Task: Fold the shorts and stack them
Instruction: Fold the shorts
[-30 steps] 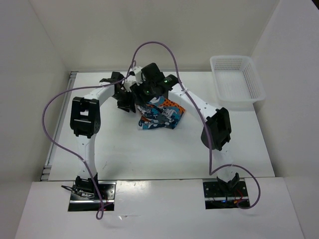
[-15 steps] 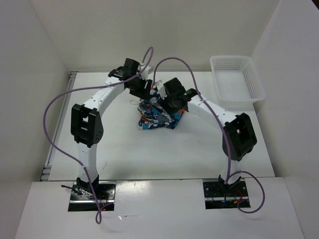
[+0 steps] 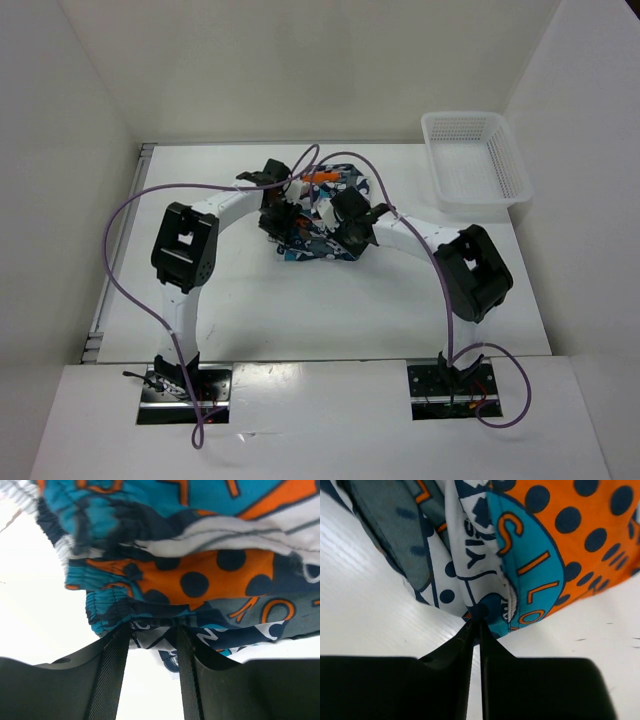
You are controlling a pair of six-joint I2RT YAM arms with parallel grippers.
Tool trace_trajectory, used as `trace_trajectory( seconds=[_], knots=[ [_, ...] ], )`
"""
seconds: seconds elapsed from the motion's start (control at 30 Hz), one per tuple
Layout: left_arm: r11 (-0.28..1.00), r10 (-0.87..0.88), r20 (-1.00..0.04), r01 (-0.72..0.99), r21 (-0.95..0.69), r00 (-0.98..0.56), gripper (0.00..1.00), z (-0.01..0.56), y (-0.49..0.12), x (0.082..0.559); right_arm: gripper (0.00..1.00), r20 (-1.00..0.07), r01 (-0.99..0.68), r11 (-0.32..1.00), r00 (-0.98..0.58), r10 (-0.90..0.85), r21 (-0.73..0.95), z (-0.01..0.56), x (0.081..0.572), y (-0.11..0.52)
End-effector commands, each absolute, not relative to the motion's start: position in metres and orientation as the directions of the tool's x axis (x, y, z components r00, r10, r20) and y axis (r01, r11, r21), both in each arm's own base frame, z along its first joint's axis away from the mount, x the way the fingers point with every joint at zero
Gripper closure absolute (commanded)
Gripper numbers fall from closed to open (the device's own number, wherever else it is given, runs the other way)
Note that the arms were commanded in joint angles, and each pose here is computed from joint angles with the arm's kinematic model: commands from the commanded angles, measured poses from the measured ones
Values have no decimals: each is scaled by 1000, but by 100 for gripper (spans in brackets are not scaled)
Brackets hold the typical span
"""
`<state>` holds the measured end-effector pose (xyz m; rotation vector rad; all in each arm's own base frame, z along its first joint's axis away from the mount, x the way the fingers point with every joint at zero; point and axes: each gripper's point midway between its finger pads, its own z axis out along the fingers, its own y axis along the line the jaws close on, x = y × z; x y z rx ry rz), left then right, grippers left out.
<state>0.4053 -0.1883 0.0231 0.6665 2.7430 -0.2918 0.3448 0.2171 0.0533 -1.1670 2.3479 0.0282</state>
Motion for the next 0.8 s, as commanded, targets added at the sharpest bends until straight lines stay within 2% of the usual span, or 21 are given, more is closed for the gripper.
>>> trace_trajectory(
  seconds=[0.0, 0.03, 0.07, 0.27, 0.37, 0.43, 0.47, 0.5, 0.53, 0.57, 0.67, 0.77],
  knots=[
    [876, 420, -298, 469, -116, -857, 50, 17, -178, 389, 92, -471, -791, 591, -465, -749, -158, 41, 338, 229],
    [872, 419, -298, 472, -132, -858, 49, 19, -180, 385, 98, -471, -791, 591, -465, -749, -158, 41, 338, 229],
    [872, 420, -289, 471, -134, -860, 48, 17, -178, 381, 100, -473, -800, 579, -455, -754, -154, 41, 337, 231],
    [869, 416, -330, 477, -131, -848, 43, 41, -177, 377, 100, -479, -810, 521, -356, -802, -270, 76, 346, 220],
    [874, 420, -292, 469, -123, -859, 43, 37, -173, 372, 100, -527, -803, 481, -254, -811, -353, 106, 345, 214],
    [861, 412, -273, 469, -195, -869, 43, 38, -179, 365, 100, -549, -830, 426, -180, -816, -361, 109, 332, 213],
    [854, 399, -301, 471, -220, -866, 43, 50, -182, 370, 84, -573, -858, 379, -127, -810, -346, 113, 323, 219],
    [849, 388, -312, 468, -244, -867, 43, 62, -181, 369, 64, -582, -867, 371, -120, -804, -333, 120, 314, 217],
    [845, 376, -321, 464, -265, -869, 41, 71, -181, 369, 50, -576, -877, 362, -126, -808, -316, 117, 309, 216],
    [841, 354, -332, 453, -295, -874, 40, 80, -178, 372, 43, -582, -883, 356, -123, -804, -306, 122, 306, 217],
    [822, 299, -358, 430, -374, -884, 39, 109, -169, 369, 39, -606, -888, 363, -129, -785, -282, 141, 307, 215],
    [810, 245, -356, 392, -437, -902, 38, 117, -157, 365, 37, -710, -901, 347, -66, -701, -259, 176, 309, 241]
  ],
)
